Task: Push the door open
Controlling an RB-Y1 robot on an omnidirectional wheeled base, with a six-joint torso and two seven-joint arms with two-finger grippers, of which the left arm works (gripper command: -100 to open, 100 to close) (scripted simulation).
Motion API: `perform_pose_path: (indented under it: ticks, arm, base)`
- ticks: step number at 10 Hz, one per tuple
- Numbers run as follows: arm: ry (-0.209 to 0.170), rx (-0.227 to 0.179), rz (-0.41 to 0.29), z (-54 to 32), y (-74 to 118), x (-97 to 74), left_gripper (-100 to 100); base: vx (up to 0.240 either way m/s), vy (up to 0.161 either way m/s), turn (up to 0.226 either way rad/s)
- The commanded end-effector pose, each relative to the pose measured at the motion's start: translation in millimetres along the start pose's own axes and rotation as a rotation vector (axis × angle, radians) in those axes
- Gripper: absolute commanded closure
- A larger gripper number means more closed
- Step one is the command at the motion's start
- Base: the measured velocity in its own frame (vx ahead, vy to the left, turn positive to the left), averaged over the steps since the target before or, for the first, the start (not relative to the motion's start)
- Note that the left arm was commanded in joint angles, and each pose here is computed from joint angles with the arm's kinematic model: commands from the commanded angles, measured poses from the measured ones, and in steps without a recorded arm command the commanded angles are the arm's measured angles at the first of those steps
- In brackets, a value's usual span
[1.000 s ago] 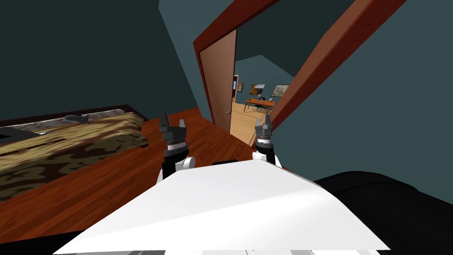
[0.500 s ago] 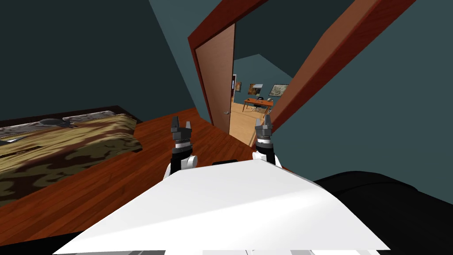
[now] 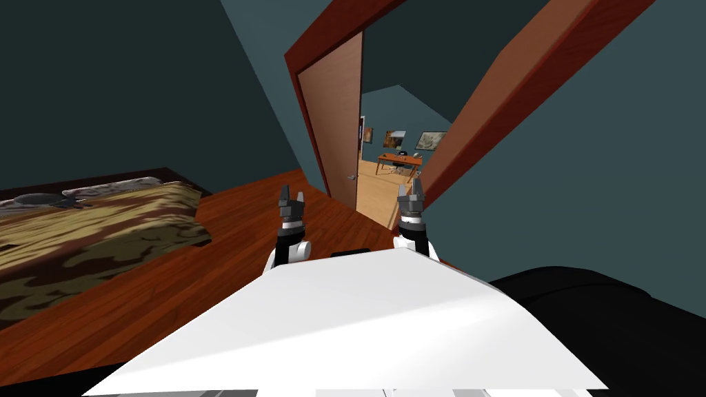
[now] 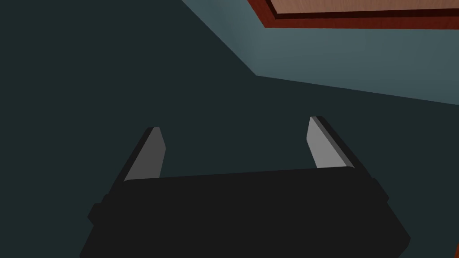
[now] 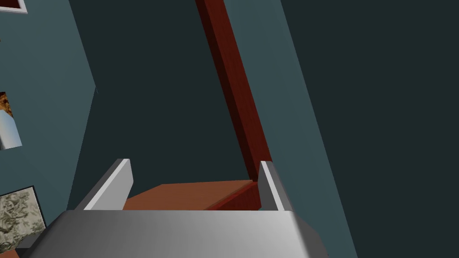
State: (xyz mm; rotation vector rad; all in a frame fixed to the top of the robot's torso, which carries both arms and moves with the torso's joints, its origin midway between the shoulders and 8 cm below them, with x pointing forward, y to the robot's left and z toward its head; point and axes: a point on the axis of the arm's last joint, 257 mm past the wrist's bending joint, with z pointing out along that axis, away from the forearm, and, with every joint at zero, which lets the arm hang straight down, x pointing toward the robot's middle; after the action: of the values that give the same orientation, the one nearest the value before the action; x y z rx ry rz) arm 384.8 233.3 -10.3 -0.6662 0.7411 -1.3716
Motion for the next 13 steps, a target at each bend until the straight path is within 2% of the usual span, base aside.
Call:
perform_pose_path:
  ticks: [1,13]
  arm:
    - [0.01,-0.013,-0.006,-0.8,10.1,2.2,-100]
    - [0.079,-0.127,-0.046,-14.8,95.5,29.1,-100]
  base:
    - [0.088,0.008,-0.055]
    - [0.091,0.023,-0.069]
